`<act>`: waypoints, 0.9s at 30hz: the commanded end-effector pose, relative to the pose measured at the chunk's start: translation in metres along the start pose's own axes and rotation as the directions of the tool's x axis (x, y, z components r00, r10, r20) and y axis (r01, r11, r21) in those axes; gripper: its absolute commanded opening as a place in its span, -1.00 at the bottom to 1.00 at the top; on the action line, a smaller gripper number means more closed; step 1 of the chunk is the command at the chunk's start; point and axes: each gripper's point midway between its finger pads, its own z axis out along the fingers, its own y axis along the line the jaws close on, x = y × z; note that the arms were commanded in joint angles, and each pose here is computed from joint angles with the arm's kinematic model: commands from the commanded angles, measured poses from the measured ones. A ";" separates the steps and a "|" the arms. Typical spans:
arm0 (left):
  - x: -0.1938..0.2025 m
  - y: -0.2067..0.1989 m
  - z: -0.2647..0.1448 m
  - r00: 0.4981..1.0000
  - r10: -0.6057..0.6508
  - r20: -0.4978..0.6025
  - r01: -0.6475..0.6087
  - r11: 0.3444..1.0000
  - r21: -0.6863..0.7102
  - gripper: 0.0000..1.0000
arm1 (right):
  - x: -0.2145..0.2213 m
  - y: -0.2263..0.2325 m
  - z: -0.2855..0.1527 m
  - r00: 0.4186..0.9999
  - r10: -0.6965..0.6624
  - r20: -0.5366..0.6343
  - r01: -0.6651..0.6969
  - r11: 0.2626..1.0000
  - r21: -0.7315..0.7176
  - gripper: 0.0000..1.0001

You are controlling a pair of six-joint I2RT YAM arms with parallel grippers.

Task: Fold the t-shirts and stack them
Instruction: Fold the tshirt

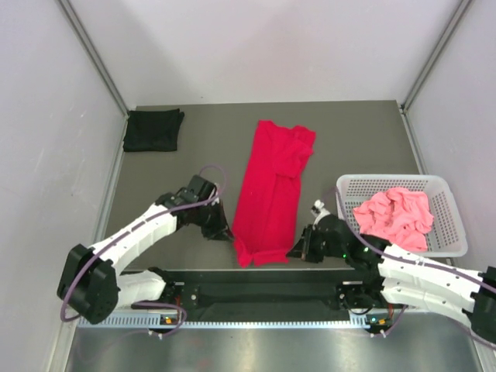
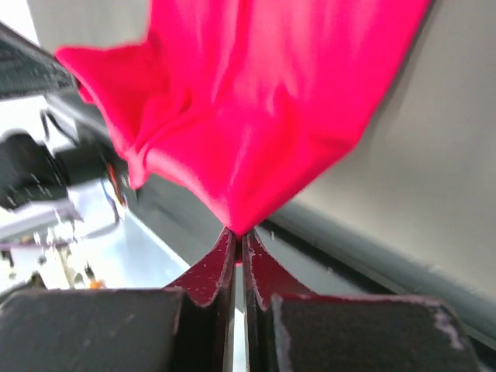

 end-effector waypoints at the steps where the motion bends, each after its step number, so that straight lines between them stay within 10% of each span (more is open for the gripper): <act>1: -0.025 -0.021 -0.001 1.000 -0.007 0.027 0.007 1.000 -0.016 -1.00 | -0.028 0.007 -0.018 0.996 -0.085 0.003 0.085 0.996 0.012 -1.00; 14: -0.139 -0.110 0.022 0.989 0.039 0.145 -0.043 0.999 0.024 -1.00 | -0.161 0.013 -0.029 0.986 -0.164 -0.005 0.164 0.985 0.050 -1.00; 27: -0.253 -0.102 0.055 0.982 0.074 0.176 -0.080 0.996 0.026 -1.00 | -0.227 -0.004 0.023 0.989 -0.122 -0.078 0.127 0.990 0.057 -1.00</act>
